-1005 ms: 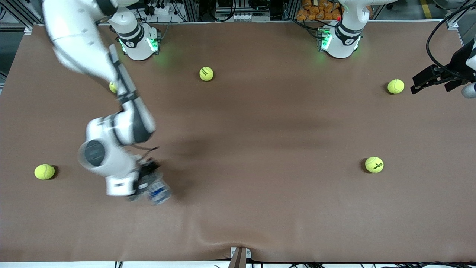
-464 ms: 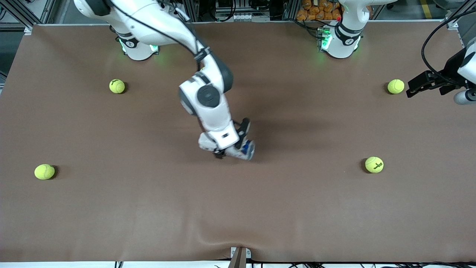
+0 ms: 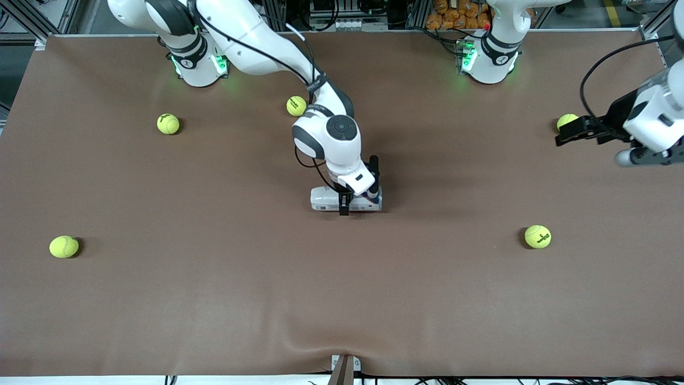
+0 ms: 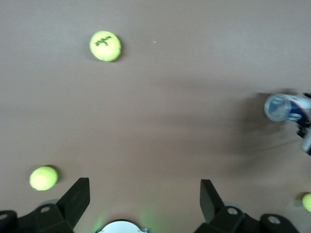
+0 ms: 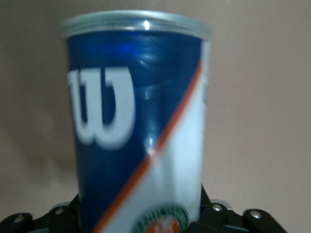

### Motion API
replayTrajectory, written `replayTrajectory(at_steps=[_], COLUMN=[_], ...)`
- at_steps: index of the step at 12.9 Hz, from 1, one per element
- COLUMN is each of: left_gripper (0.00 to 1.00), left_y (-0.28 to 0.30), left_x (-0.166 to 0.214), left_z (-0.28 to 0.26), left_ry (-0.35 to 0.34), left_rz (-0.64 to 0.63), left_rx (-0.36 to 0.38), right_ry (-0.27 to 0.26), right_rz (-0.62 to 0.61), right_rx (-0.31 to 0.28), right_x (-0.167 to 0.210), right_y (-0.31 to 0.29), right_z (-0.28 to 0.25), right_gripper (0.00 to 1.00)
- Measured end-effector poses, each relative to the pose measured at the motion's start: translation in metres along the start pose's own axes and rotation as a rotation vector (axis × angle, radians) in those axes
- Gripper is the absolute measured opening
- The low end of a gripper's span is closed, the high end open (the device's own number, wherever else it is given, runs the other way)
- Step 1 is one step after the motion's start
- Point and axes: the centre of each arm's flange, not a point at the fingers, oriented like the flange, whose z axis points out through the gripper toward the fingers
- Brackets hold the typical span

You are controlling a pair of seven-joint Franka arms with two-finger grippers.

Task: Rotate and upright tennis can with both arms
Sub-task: 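Release the can and lift the right gripper while the left gripper approaches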

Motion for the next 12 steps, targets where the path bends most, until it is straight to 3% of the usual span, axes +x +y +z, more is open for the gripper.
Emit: replayTrajectory(at_steps=[1, 6, 10, 12], left_gripper=[1.00, 1.00, 1.00, 1.00], left_y=[0.007, 0.025, 0.034, 0.040], left_x=[0.003, 0.025, 0.054, 0.063], left_z=[0.013, 0.084, 0.151, 0.172], left_ry=[-0.011, -0.132, -0.251, -0.272], left_rz=[0.003, -0.042, -0.123, -0.155], left_rx=[-0.035, -0.253, -0.438, -0.508], right_ry=[-0.002, 0.016, 0.065, 0.032], right_rz=[-0.027, -0.006, 0.184, 0.330], right_rx=[-0.025, -0.051, 0.012, 0.030], right_x=[0.000, 0.007, -0.004, -0.052], right_y=[0.001, 0.017, 0.054, 0.093], right_z=[0.003, -0.030, -0.138, -0.184], right_gripper=[0.99, 1.00, 1.00, 1.00])
